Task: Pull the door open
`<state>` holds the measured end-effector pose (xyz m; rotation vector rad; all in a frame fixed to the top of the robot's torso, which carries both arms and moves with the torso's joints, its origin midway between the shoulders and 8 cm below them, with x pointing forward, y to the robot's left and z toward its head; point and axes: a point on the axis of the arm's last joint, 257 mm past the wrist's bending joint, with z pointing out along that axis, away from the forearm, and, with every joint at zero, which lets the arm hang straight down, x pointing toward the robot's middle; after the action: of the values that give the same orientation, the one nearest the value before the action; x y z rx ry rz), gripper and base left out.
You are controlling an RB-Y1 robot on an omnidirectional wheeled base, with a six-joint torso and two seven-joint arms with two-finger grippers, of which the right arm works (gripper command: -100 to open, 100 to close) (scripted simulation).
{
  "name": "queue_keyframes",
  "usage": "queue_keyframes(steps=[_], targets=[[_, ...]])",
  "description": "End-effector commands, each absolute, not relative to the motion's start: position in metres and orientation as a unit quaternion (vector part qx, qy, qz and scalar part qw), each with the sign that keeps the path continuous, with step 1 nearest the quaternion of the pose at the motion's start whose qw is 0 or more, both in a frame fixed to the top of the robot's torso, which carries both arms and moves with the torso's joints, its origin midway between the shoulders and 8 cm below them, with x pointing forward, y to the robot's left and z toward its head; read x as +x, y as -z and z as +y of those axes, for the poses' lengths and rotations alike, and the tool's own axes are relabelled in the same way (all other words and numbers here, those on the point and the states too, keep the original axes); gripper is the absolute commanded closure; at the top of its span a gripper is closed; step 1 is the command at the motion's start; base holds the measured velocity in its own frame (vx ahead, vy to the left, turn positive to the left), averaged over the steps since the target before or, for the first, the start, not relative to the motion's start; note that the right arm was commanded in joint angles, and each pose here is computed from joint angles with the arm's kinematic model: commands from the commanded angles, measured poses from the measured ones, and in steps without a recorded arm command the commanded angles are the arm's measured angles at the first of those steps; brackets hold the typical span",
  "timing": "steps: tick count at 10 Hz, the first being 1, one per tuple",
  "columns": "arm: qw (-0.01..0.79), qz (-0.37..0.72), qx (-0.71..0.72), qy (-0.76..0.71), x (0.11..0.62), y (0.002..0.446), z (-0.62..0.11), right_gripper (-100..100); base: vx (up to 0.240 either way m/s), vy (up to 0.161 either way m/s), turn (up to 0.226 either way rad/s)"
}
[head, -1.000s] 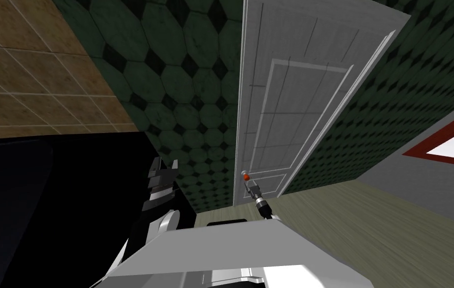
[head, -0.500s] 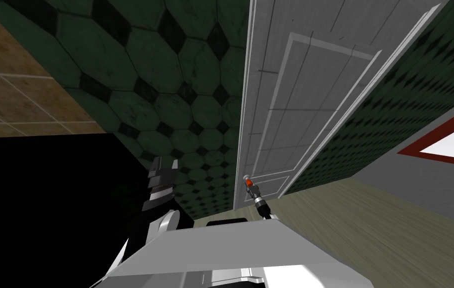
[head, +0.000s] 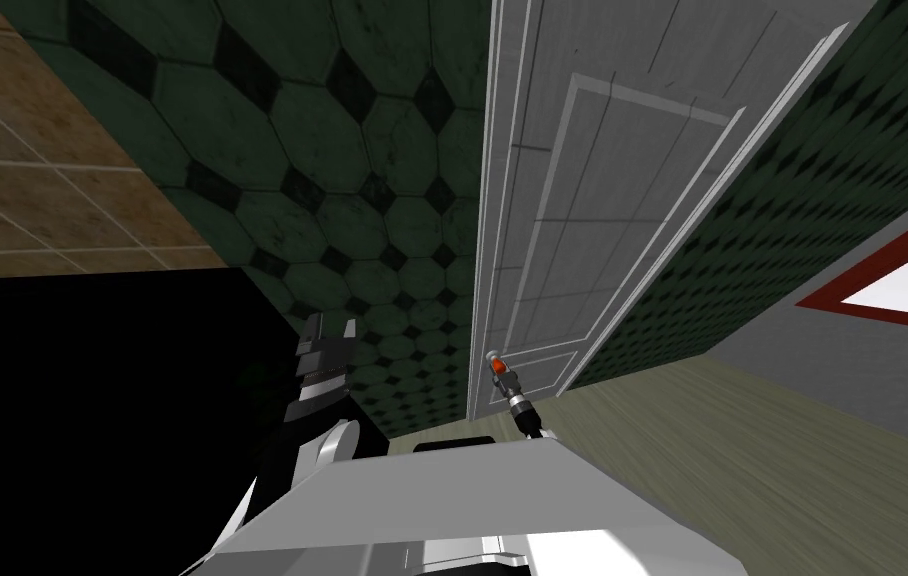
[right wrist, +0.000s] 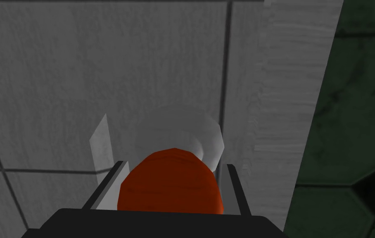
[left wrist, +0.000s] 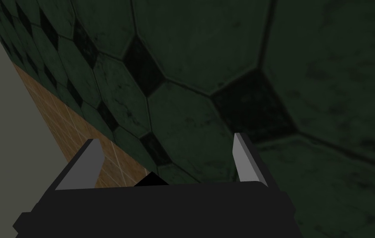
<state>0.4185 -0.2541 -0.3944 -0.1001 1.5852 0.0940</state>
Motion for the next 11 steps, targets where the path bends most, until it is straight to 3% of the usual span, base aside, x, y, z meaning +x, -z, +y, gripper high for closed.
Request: queue_keyframes(steps=[1,11], targets=[[0.699,0.712,-0.028,-0.057,0.4189,0.3942,-0.2554,100,-0.012,-0.005,0.047],[0.690,0.707,0.069,-0.143,0.4216,0.3928,-0.2630,100,-0.026,-0.013,0.046]])
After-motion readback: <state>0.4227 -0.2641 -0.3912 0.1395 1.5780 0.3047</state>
